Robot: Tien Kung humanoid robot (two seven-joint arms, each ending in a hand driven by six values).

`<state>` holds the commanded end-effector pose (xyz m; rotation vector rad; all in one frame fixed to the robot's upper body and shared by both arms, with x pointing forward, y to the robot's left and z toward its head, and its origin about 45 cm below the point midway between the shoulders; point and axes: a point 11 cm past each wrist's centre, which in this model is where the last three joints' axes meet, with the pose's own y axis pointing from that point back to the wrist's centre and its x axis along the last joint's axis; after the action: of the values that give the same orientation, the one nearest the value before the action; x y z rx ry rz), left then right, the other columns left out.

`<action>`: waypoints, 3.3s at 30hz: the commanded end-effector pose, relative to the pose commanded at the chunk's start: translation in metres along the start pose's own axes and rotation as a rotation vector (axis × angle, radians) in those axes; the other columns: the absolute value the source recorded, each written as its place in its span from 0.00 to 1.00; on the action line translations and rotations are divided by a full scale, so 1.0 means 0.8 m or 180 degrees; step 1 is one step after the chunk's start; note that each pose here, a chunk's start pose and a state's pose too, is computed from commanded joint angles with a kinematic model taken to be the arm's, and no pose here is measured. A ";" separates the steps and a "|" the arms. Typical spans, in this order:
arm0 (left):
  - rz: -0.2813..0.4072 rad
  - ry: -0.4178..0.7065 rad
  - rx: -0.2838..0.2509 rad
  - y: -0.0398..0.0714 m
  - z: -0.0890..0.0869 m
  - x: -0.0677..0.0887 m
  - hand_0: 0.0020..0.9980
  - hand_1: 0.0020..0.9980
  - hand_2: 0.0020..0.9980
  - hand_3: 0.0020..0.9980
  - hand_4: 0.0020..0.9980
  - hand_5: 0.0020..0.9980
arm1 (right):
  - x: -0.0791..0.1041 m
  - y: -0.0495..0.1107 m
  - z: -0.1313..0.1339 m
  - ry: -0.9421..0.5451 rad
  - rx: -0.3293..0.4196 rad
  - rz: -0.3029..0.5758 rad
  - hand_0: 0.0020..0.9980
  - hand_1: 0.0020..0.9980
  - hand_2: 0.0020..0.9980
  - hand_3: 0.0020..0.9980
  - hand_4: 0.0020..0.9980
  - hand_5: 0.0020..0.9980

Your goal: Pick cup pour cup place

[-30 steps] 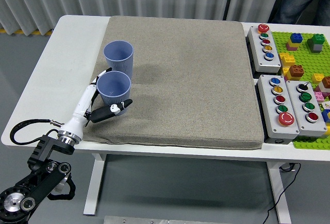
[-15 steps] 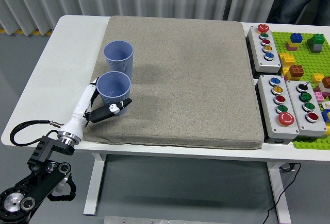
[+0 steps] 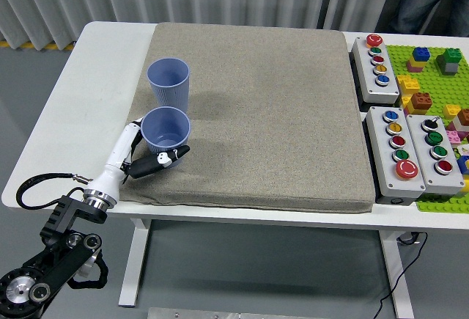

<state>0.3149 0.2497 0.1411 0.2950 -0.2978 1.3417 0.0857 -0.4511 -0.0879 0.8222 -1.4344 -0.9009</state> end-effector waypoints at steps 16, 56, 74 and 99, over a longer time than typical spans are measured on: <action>0.0099 0.0021 -0.0088 -0.001 0.005 0.004 0.64 0.50 0.55 0.61 0.94 0.30 | 0.000 0.000 -0.001 -0.0013 0.0005 -0.0003 0.65 0.64 0.55 0.59 0.00 0.05; 0.0695 -0.0741 -0.0353 -0.021 0.053 0.137 0.53 0.46 0.50 0.54 0.87 0.14 | 0.002 0.000 0.000 -0.0066 0.0001 0.0005 0.65 0.64 0.55 0.59 0.00 0.05; 0.0617 -0.1486 -0.0465 -0.060 0.091 0.184 0.53 0.46 0.49 0.54 0.86 0.14 | 0.004 0.000 0.000 -0.0079 -0.0004 0.0015 0.65 0.64 0.55 0.59 0.00 0.05; 0.0312 -0.2448 -0.0422 -0.116 0.112 0.187 0.52 0.47 0.49 0.54 0.84 0.10 | 0.005 0.002 -0.014 -0.0132 0.0059 0.0013 0.65 0.64 0.55 0.59 0.00 0.05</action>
<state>0.4318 0.3327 0.2767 0.6875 -1.0493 1.2506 0.0965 -0.4548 -0.0843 0.8183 -1.4819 -0.9074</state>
